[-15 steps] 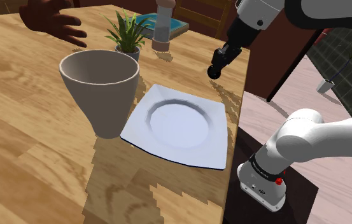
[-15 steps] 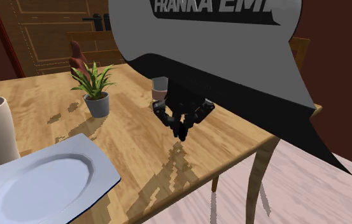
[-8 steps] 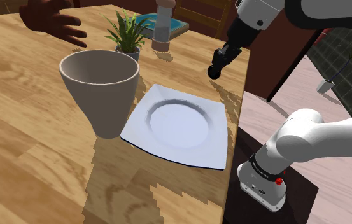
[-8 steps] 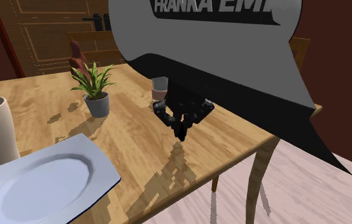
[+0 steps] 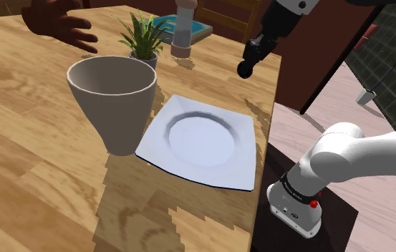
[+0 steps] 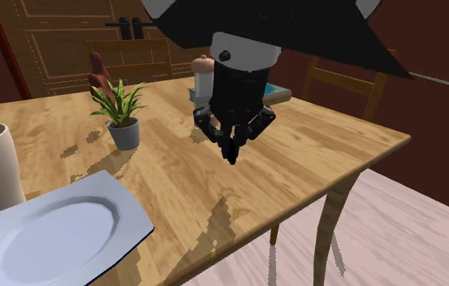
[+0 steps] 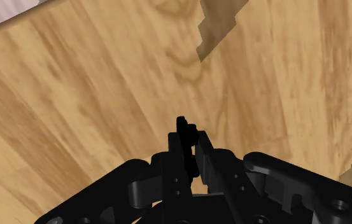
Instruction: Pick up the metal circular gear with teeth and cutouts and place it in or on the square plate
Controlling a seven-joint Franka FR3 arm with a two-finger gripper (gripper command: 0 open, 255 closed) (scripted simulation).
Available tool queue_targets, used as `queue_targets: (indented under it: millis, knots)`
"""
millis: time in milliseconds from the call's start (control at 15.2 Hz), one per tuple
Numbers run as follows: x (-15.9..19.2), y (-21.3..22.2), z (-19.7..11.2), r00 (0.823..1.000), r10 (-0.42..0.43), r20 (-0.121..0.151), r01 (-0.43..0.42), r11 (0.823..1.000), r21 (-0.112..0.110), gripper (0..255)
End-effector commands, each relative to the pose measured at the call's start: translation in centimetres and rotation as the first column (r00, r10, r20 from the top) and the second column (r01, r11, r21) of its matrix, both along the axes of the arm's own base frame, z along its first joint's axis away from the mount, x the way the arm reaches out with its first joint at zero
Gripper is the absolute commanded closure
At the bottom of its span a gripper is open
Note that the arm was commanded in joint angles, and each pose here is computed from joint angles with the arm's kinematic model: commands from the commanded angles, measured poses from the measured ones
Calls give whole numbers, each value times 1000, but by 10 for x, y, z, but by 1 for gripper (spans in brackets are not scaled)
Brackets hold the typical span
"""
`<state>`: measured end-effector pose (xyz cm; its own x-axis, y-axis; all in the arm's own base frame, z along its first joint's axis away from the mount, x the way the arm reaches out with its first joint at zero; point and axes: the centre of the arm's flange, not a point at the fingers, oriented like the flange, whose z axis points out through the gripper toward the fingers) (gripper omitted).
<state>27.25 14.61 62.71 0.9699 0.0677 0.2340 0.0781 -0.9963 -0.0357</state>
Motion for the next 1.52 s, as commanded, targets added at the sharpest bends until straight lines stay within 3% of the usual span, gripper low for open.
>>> queue_targets:
  millis: [0,660,1452]
  knots:
    - [-1,0,11,1000,0,0,0,1000,0,255]
    - [-1,0,60,1000,0,0,0,1000,0,255]
    - [-66,144,65,1000,0,0,0,1000,0,255]
